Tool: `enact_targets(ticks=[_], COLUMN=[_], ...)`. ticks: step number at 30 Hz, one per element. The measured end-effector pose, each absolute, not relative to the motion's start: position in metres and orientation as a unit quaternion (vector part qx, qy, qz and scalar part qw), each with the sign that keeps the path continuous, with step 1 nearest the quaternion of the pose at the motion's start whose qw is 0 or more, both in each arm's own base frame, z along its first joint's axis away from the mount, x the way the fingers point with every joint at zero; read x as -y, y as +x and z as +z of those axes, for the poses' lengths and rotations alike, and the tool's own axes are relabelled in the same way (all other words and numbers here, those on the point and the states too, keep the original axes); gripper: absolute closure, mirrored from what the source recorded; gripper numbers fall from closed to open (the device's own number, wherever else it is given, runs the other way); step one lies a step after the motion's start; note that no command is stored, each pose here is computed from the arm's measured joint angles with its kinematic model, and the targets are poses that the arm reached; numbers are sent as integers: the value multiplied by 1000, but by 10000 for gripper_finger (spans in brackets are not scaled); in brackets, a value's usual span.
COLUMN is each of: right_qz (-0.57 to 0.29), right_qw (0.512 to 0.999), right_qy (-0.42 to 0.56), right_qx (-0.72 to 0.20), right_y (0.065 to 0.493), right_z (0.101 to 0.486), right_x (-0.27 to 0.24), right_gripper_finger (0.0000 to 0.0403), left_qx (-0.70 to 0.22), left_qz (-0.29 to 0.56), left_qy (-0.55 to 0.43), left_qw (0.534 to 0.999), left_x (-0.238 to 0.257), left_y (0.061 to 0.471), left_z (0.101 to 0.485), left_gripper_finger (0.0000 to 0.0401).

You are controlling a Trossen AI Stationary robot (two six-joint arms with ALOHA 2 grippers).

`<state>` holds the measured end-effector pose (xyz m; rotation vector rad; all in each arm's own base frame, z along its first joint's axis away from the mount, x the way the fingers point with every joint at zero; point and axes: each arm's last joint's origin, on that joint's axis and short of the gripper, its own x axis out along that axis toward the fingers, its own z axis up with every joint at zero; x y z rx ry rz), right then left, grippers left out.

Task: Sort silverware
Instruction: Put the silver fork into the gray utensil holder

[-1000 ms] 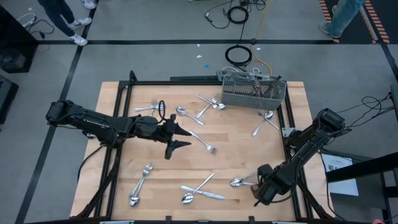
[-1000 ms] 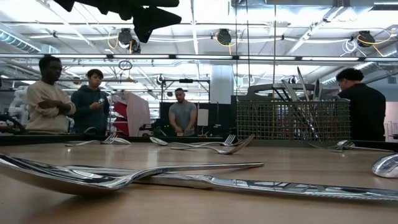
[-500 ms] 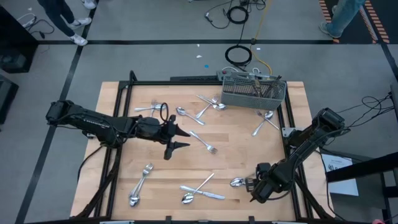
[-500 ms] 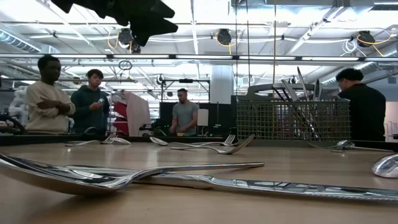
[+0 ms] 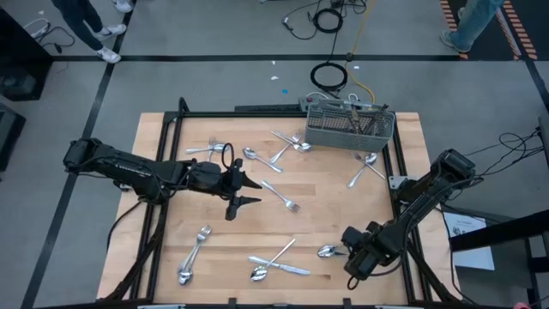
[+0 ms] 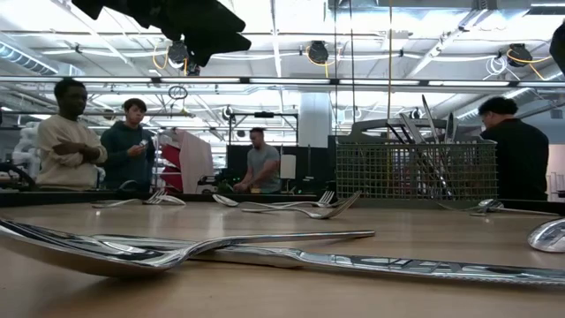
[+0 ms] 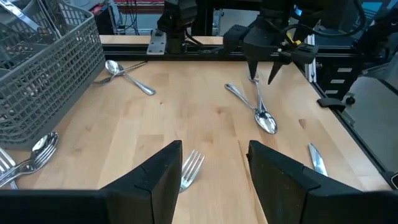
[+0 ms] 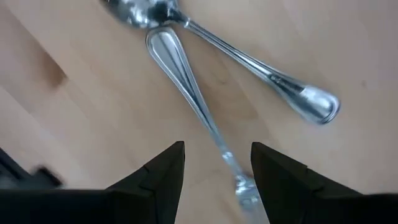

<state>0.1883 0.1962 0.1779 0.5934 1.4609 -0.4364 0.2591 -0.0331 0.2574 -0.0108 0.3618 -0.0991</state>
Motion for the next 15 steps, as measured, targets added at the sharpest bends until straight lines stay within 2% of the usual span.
enact_targets(ticks=[5, 15], right_qz=[-154, -118], right_qw=[696, 687], right_qy=[200, 130], right_qx=[-673, -706], right_y=[188, 192], right_z=[166, 141], right_x=[-197, -201], right_gripper_finger=[227, 227], left_qx=[-180, -180], left_qz=[-49, -48], left_qy=[-8, -14], left_qw=[982, 982], left_x=[33, 33], left_y=[259, 259], left_z=[257, 258], left_gripper_finger=[209, 209])
